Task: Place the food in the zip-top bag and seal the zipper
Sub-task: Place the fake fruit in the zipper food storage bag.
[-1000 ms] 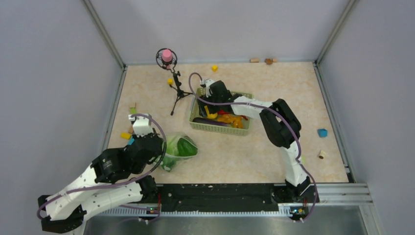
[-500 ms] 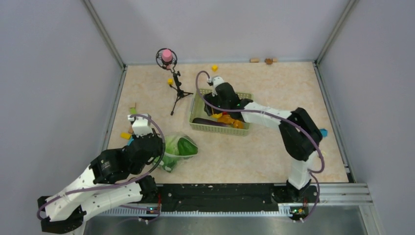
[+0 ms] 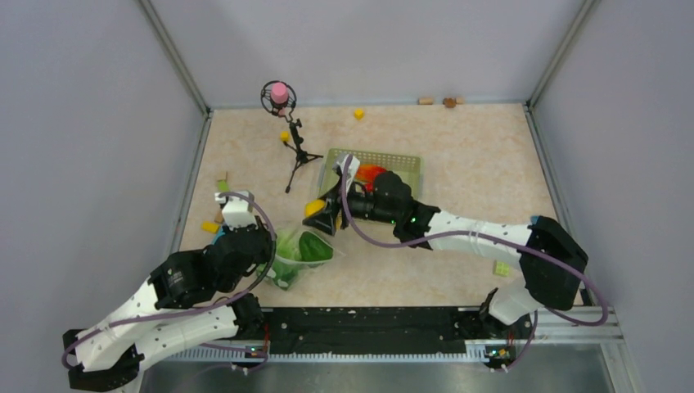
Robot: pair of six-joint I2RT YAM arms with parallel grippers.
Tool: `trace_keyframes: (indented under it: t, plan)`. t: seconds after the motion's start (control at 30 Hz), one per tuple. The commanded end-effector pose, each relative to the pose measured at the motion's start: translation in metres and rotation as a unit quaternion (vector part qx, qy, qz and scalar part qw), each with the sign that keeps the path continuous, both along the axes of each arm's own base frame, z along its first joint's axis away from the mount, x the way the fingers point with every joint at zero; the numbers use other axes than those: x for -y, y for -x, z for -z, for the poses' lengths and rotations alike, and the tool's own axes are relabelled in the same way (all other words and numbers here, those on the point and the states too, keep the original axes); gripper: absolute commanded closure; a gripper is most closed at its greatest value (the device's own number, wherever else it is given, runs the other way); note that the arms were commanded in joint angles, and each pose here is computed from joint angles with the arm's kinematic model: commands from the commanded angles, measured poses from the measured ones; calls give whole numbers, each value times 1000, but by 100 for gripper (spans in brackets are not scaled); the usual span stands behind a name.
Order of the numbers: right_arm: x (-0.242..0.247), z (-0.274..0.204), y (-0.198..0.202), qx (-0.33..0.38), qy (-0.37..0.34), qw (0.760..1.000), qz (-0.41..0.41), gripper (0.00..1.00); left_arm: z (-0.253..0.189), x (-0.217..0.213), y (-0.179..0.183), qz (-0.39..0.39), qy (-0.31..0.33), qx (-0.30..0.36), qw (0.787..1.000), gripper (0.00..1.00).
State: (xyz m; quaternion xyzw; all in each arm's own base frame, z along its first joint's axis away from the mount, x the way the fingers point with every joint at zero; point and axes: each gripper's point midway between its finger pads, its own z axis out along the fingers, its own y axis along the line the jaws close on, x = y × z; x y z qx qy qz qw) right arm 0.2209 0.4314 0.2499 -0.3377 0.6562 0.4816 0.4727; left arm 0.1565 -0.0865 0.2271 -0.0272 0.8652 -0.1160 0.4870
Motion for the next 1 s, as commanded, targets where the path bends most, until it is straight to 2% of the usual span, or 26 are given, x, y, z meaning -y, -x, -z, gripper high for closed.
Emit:
trace_keyframes:
  t: [0.0,0.23,0.53,0.77,0.97]
  plan:
    - [-10,-40,53,13,-98,992,-81,67,-11,11,-4,9,31,18,999,100]
    - [-32,-36,86,-22,-126,983,-133,67,-10,16,-4,22,29,15,999,100]
    - [-50,-4,71,-39,-91,992,-75,67,-9,22,-2,38,29,9,999,100]
    - [-62,13,48,-57,-55,997,1,61,-10,27,-1,54,34,11,998,100]
    - [-73,22,66,-37,-15,999,-23,55,-11,25,-1,47,38,13,998,100]
